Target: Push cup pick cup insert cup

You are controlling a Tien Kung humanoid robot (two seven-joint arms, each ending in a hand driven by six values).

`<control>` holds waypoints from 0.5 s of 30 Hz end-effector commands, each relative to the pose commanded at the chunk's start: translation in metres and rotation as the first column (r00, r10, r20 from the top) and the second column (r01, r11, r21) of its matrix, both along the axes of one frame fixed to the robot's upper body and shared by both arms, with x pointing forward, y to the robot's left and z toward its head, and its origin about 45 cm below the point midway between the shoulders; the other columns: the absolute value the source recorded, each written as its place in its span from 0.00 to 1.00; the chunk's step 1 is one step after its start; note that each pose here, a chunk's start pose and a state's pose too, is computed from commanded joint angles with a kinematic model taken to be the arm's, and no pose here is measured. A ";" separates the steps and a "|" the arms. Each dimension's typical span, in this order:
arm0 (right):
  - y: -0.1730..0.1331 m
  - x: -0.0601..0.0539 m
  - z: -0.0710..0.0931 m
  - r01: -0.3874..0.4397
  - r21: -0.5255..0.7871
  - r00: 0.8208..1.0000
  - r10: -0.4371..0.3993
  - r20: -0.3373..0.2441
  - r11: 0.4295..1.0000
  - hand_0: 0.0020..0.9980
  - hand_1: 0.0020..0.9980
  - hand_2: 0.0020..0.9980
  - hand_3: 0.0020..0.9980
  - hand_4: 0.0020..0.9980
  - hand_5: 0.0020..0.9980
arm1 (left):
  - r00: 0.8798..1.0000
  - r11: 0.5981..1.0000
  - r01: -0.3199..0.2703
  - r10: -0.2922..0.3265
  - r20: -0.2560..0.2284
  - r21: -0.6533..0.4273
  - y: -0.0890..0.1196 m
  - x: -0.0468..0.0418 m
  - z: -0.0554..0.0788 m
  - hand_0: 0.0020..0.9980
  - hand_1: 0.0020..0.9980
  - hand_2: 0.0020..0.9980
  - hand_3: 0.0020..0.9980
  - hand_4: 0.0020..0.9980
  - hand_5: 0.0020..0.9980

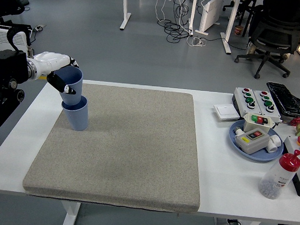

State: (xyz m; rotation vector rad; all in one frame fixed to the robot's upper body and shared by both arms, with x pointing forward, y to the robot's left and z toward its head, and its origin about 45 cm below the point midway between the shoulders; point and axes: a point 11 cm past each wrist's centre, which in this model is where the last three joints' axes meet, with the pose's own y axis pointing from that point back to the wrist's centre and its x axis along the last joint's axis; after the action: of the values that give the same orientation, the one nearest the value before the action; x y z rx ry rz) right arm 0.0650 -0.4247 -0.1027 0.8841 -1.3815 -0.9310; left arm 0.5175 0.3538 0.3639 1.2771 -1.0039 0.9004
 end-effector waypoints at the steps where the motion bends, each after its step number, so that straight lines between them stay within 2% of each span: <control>1: 0.000 0.000 0.000 0.000 0.000 1.000 0.000 0.000 1.000 0.71 0.64 0.66 0.59 0.08 0.46 | 1.000 1.000 0.000 0.000 -0.002 -0.002 0.000 -0.0003 -0.001 0.40 0.55 0.63 0.54 0.69 0.17; 11: 0.000 -0.001 0.000 0.001 0.001 1.000 0.000 -0.002 1.000 0.71 0.64 0.66 0.59 0.08 0.46 | 1.000 0.999 -0.011 0.010 -0.021 -0.041 0.004 -0.0003 -0.010 0.40 0.55 0.63 0.54 0.69 0.17; 12: 0.000 -0.001 0.000 0.000 0.001 1.000 0.000 -0.002 1.000 0.71 0.64 0.66 0.59 0.08 0.46 | 1.000 0.999 -0.012 0.011 -0.021 -0.047 0.004 -0.0001 -0.011 0.37 0.55 0.64 0.54 0.73 0.19; 15: 0.000 0.000 0.000 0.000 0.001 1.000 0.000 -0.001 1.000 0.71 0.64 0.66 0.59 0.08 0.46 | 1.000 0.998 -0.017 0.015 -0.024 -0.059 0.005 0.0002 -0.013 0.37 0.55 0.64 0.54 0.73 0.19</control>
State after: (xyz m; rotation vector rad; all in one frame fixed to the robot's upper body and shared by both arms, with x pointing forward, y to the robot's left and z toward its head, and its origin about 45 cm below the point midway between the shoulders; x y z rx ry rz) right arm 0.0647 -0.4244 -0.1028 0.8841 -1.3806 -0.9323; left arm 0.5177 0.3591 0.3506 1.2447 -0.9436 0.9191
